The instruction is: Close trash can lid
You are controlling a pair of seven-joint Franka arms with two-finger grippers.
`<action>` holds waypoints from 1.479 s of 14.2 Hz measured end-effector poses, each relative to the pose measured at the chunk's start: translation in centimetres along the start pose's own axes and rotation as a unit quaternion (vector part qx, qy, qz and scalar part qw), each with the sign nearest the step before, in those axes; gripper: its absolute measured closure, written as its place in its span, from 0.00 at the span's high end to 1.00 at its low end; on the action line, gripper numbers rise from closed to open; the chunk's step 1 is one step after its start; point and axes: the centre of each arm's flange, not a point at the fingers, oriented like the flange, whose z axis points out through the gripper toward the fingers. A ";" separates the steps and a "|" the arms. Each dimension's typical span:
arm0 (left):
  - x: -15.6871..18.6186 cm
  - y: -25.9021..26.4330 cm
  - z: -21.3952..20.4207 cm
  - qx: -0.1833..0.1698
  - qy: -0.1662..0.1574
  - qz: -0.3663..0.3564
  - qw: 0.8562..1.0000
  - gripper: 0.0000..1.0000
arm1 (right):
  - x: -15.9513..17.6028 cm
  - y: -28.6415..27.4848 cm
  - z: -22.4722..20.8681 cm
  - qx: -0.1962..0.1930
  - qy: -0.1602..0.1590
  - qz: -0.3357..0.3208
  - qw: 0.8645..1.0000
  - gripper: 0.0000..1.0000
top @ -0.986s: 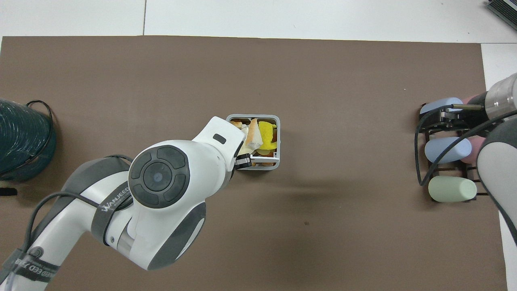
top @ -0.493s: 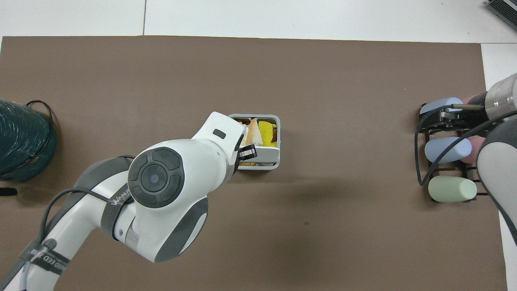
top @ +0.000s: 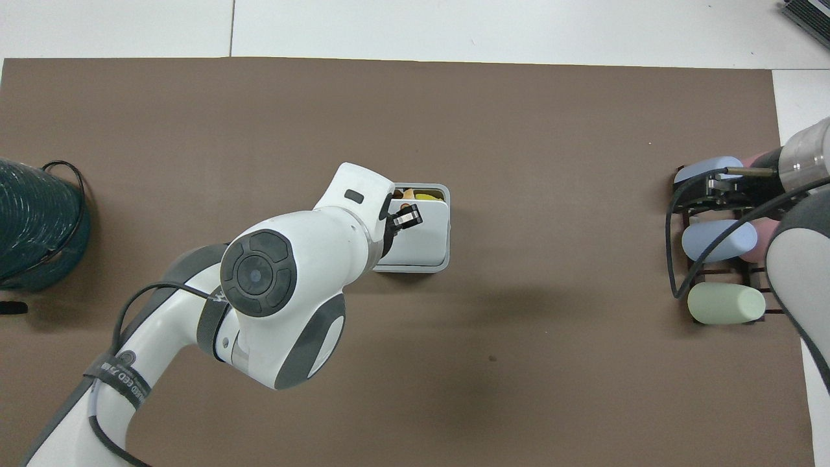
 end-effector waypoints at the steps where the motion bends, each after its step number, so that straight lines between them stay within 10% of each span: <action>1: 0.1 0.0 0.7 -0.004 0.004 0.000 1.000 0.01 | 0.0 0.0 0.0 0.000 0.000 0.000 1.000 1.00; 9: 0.8 1.0 1.3 -0.005 0.003 0.000 1.000 0.01 | 0.0 0.0 0.0 0.000 0.000 0.000 1.000 1.00; 21: 10.3 -1.4 -9.3 0.140 -0.102 0.038 0.984 0.01 | 0.0 0.0 0.0 0.000 0.000 0.000 1.000 1.00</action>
